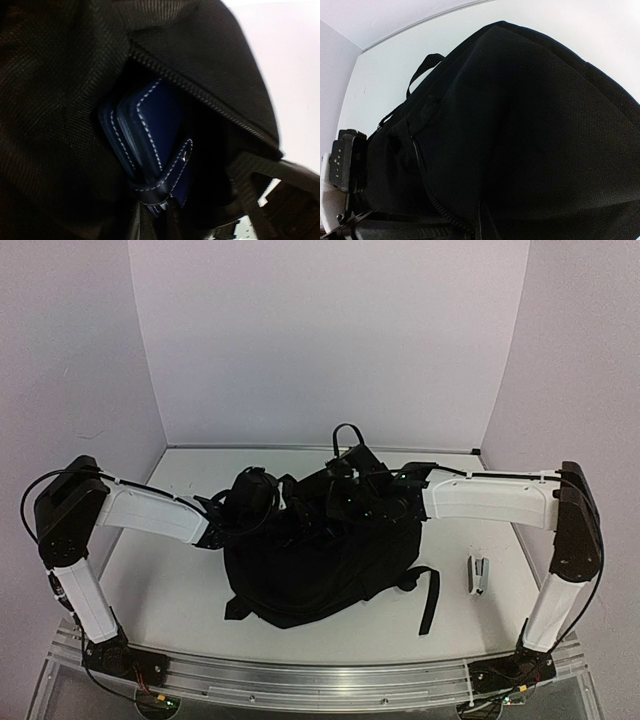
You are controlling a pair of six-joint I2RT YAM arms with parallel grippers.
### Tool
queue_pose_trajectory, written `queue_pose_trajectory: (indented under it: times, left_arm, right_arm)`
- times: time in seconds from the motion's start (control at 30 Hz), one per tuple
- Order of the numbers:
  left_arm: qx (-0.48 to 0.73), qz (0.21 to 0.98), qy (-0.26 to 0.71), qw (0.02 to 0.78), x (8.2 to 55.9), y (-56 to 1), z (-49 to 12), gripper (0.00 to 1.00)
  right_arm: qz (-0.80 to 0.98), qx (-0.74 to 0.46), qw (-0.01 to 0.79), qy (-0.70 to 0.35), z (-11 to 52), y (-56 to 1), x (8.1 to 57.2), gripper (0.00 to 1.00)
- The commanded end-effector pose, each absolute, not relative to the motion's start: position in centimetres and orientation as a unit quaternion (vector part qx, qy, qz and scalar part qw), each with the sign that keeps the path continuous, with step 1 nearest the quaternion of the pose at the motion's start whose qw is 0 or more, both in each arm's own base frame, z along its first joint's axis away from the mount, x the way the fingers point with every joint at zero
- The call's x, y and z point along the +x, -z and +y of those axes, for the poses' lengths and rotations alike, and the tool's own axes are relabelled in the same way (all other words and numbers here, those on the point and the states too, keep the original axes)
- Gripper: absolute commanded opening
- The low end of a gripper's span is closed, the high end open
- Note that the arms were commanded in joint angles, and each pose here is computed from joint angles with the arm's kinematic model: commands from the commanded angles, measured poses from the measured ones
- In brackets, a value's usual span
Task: Pack the student bag
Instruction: Place the personal item in the student bag.
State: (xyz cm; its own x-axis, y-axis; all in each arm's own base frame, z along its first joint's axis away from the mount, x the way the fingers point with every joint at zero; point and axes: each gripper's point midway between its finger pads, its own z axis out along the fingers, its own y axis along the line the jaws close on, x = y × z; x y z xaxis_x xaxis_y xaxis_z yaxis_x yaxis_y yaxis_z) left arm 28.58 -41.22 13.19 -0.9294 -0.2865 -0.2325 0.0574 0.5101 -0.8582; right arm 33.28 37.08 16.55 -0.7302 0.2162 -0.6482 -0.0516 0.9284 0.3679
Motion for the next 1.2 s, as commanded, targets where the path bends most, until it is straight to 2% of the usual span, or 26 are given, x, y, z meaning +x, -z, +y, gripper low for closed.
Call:
queue_pose_trajectory:
  times: [0.0, 0.2, 0.63, 0.7, 0.83, 0.97, 1.03, 1.1, 1.17]
  left_arm:
    - [-0.051, 0.846, 0.502, 0.174, 29.0, -13.4, -43.0, 0.15]
    - [-0.032, 0.841, 0.506, 0.189, 30.3, -13.6, -44.6, 0.09]
    - [-0.007, 0.831, 0.501, 0.241, 32.4, -15.1, -45.7, 0.08]
    - [-0.012, 0.834, 0.495, 0.245, 32.1, -15.0, -44.9, 0.11]
    - [-0.016, 0.835, 0.488, 0.254, 31.2, -15.7, -43.1, 0.29]
    - [-0.013, 0.842, 0.476, 0.253, 30.1, -16.5, -41.3, 0.34]
    - [-0.015, 0.849, 0.466, 0.249, 29.6, -16.4, -40.2, 0.38]
    - [-0.014, 0.851, 0.466, 0.241, 29.0, -16.5, -38.9, 0.45]
    - [-0.015, 0.852, 0.467, 0.236, 28.6, -16.8, -37.6, 0.51]
  right_arm:
    - [0.893, 0.052, 0.384, -0.23, 38.0, -19.9, 33.1, 0.0]
    - [0.895, 0.05, 0.378, -0.231, 38.2, -19.6, 33.0, 0.0]
    - [0.897, 0.057, 0.378, -0.22, 37.6, -18.8, 33.0, 0.0]
    - [0.897, 0.059, 0.378, -0.22, 37.4, -18.8, 33.1, 0.0]
    - [0.898, 0.056, 0.377, -0.22, 37.2, -18.8, 33.2, 0.01]
    - [0.896, 0.041, 0.378, -0.229, 37.3, -19.7, 32.9, 0.12]
    - [0.893, 0.03, 0.377, -0.246, 37.4, -21.0, 32.3, 0.21]
    - [0.888, 0.014, 0.376, -0.265, 37.3, -22.5, 31.5, 0.4]
    - [0.883, -0.003, 0.378, -0.278, 37.1, -23.8, 30.9, 0.54]
